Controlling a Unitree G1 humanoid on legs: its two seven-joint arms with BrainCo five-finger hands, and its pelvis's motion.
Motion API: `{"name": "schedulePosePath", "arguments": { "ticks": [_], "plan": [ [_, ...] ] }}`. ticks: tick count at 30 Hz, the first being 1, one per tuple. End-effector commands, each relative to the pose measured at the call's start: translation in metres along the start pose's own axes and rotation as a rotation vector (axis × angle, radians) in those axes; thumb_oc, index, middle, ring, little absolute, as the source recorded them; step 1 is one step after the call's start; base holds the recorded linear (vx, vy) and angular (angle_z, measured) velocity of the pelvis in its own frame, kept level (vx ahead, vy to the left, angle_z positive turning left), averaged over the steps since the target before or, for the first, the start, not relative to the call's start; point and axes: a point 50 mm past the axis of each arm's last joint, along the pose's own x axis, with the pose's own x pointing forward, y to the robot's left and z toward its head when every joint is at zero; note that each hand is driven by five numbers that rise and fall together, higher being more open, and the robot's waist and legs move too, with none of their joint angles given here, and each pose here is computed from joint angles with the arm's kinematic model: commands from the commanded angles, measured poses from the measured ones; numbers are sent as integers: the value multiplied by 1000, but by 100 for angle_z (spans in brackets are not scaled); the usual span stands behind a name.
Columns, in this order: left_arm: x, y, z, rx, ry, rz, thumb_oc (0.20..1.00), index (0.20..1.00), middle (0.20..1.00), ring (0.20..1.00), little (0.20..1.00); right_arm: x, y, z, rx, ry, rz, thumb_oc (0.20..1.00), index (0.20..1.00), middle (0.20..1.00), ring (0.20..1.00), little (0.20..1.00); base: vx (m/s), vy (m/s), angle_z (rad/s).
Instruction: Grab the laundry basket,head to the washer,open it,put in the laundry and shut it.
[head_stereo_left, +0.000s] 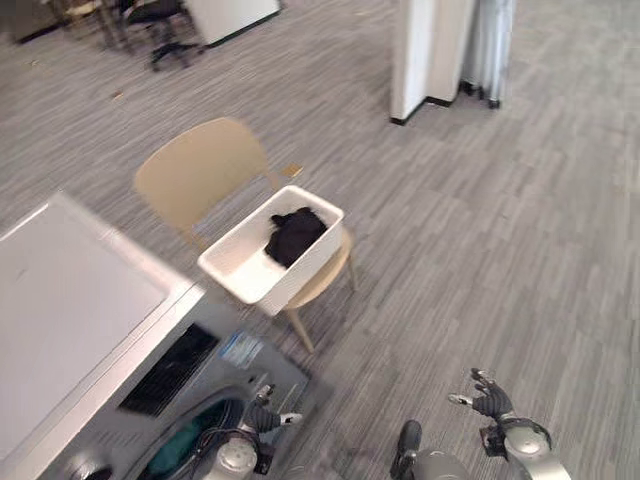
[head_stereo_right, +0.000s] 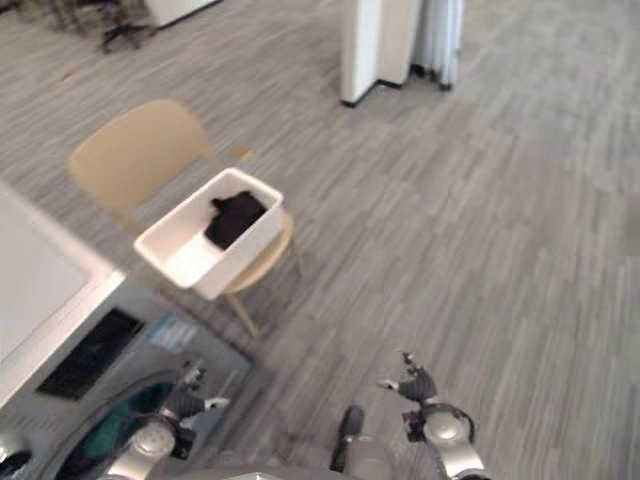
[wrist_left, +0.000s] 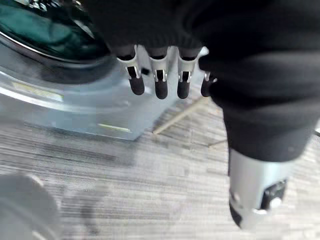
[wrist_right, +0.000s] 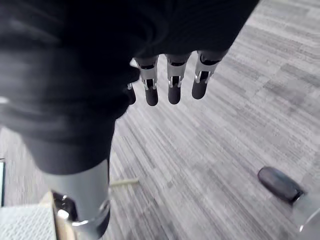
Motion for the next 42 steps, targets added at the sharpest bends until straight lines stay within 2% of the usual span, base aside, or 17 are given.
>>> {"name": "schedulePosePath", "arguments": {
  "ticks": [1,9,17,26,33,39,42],
  "plan": [
    [8,4,39,41,-160,5,1000,1000,1000,1000,1000,3,-3,23,-21,-112,-3,1000,1000,1000,1000,1000,102,-97,-76],
    [3,4,32,5,-149,9,1000,1000,1000,1000,1000,5,3,20,-46,-97,15,1000,1000,1000,1000,1000,373,28,-36],
    [0,22,27,14,-128,49,1000,1000,1000,1000,1000,6,16,28,-42,-124,61,1000,1000,1000,1000,1000,226,101,10],
    [5,25,43,13,-175,73,1000,1000,1000,1000,1000,8,10,34,-4,-140,25,1000,1000,1000,1000,1000,124,-41,108],
    [3,17,36,-9,-156,43,1000,1000,1000,1000,1000,4,1,30,11,-145,8,1000,1000,1000,1000,1000,144,-165,177],
    [2,17,34,-16,-145,47,1000,1000,1000,1000,1000,3,-11,34,7,-174,-28,1000,1000,1000,1000,1000,35,-93,73],
    [2,23,35,7,-146,66,1000,1000,1000,1000,1000,2,-17,40,-66,-196,-47,1000,1000,1000,1000,1000,16,-3,92]
  ]
}}
